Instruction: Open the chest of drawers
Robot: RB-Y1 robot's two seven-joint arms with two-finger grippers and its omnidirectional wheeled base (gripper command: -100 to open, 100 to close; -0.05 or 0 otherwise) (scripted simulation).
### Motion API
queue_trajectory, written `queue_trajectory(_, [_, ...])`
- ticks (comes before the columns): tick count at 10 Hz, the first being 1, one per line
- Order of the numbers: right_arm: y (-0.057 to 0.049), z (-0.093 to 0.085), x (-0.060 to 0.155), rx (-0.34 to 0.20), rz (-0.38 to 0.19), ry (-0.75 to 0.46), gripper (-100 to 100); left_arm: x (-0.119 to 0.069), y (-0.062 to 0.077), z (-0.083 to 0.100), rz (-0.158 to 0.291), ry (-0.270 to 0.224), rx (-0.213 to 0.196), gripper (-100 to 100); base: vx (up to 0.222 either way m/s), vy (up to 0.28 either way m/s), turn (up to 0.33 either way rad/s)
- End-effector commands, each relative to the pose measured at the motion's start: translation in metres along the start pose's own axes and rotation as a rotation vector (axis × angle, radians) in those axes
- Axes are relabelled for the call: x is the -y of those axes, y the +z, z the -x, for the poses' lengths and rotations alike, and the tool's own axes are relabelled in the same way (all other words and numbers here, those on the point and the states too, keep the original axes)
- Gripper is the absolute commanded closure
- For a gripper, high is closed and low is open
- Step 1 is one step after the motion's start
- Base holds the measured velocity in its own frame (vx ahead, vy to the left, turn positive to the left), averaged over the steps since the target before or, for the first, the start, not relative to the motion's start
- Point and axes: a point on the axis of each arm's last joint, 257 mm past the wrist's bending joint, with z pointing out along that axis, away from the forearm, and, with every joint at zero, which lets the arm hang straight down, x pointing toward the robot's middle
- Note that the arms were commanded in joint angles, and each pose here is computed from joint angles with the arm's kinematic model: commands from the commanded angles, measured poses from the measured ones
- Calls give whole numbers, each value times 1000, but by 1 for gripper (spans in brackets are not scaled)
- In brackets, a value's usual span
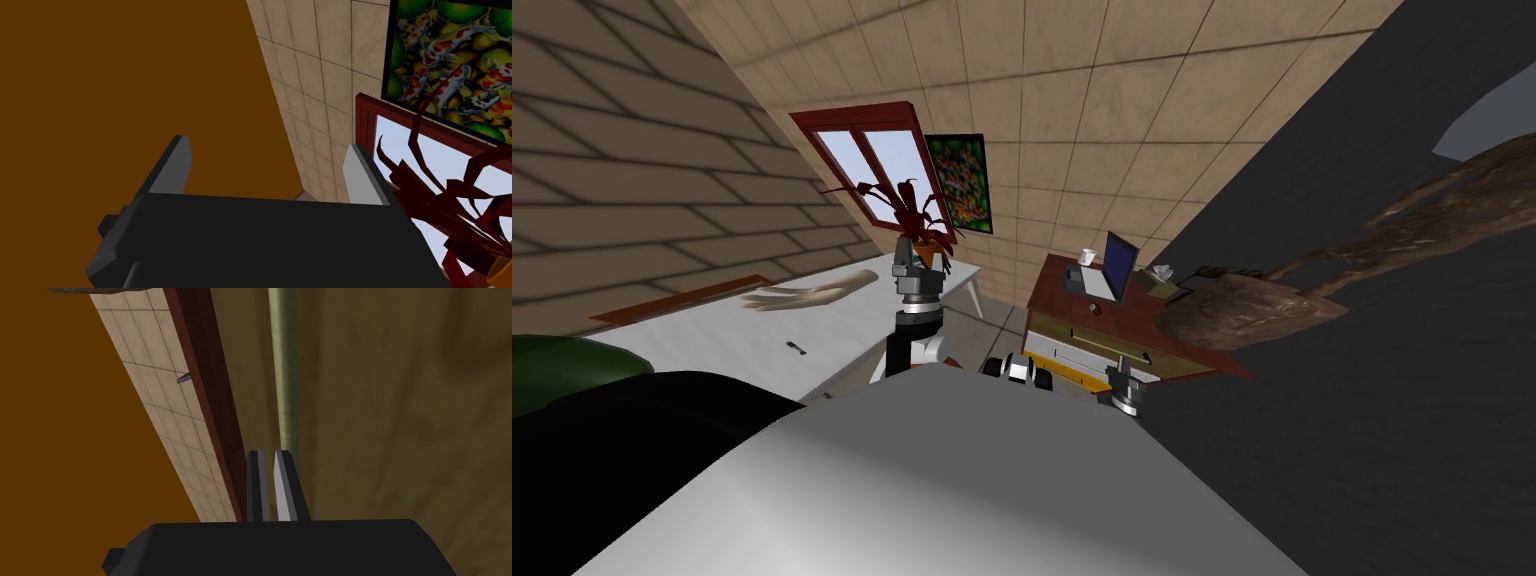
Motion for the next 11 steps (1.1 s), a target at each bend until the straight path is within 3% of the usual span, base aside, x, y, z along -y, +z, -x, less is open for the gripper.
queue_trajectory(1, [-12,25,-13,-35,7,7,-100,0,0,0,0,0,0,0,10,43,17])
queue_trajectory(5, [-21,49,-19,-77,-10,26,-100,0,0,0,0,0,0,0,2,23,-5])
queue_trajectory(6, [-21,44,-19,-71,-6,23,-100,0,0,0,0,0,0,0,-4,6,0])
queue_trajectory(10, [8,-2,-25,-219,-34,-102,-100,0,0,0,0,0,0,0,-177,-75,407])
queue_trajectory(11, [13,0,-25,-217,-42,-101,-100,0,0,0,0,0,0,0,-183,-17,232])
